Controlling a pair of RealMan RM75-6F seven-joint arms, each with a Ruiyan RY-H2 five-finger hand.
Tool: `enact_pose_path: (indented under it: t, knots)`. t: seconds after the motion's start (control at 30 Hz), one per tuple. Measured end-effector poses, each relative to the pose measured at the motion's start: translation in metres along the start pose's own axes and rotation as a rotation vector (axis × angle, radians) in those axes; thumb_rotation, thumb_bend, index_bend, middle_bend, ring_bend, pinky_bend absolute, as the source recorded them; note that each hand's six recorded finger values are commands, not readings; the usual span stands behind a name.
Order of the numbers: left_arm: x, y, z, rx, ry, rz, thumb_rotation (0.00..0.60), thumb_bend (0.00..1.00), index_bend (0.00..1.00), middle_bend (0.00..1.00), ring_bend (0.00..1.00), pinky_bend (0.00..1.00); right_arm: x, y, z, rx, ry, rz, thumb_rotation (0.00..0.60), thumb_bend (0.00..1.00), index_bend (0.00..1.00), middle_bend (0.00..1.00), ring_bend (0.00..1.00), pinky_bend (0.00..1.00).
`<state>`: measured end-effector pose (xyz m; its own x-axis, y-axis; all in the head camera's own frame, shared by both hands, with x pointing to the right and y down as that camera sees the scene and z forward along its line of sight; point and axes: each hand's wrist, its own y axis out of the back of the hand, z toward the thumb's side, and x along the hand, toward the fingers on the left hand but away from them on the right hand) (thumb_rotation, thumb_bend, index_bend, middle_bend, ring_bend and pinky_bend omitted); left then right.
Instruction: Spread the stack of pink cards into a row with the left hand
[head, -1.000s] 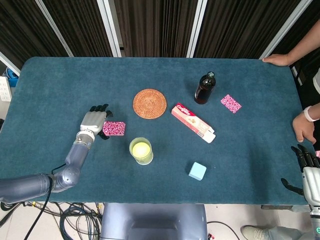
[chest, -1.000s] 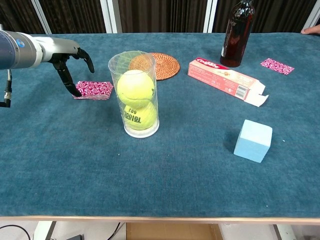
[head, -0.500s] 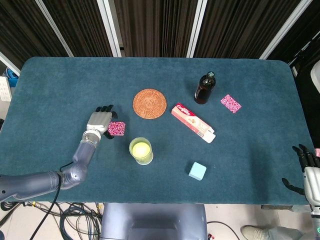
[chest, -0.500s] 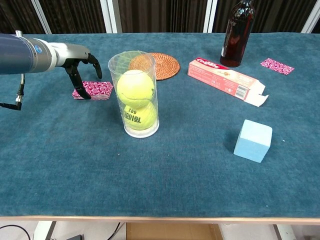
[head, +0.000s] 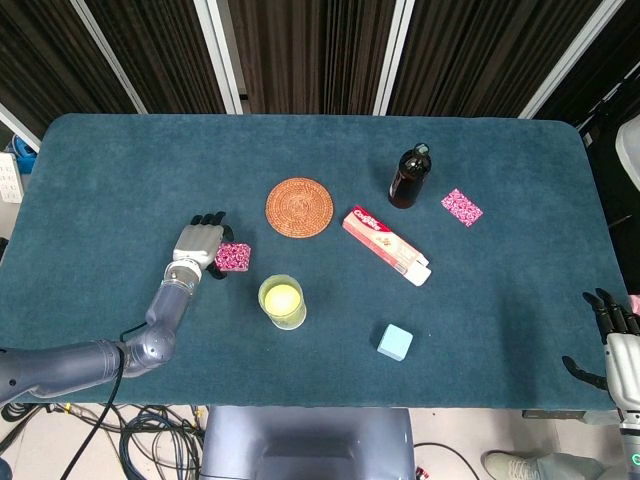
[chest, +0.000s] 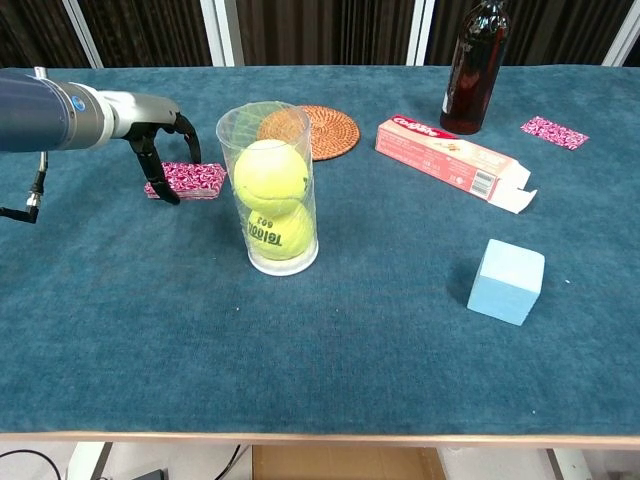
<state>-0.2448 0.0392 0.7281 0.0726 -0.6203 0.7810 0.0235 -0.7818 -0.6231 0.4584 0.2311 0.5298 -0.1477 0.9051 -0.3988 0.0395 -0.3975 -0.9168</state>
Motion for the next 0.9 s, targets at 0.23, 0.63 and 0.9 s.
enact_pose_path:
  t: [0.23,0.63,0.9]
  knots:
    - [0.0014,0.0015,-0.0004,-0.004,0.007,0.007,0.600,0.20,0.40,0.10,0.00,0.00,-0.0003,-0.0005,-0.0003,-0.003,-0.004,0.002,0.600,0.16,0.11,0.08,0.14,0.20]
    - [0.0037,-0.0005,-0.0003,-0.002,0.011,0.005,0.600,0.20,0.43,0.11,0.00,0.00,-0.0006,-0.0010,-0.0011,-0.003,-0.011,0.003,0.600,0.16,0.11,0.08,0.15,0.20]
    - [0.0039,-0.0002,-0.0005,0.000,0.015,0.004,0.600,0.21,0.46,0.12,0.00,0.00,-0.0007,-0.0010,-0.0012,-0.006,-0.013,0.003,0.600,0.17,0.11,0.08,0.15,0.19]
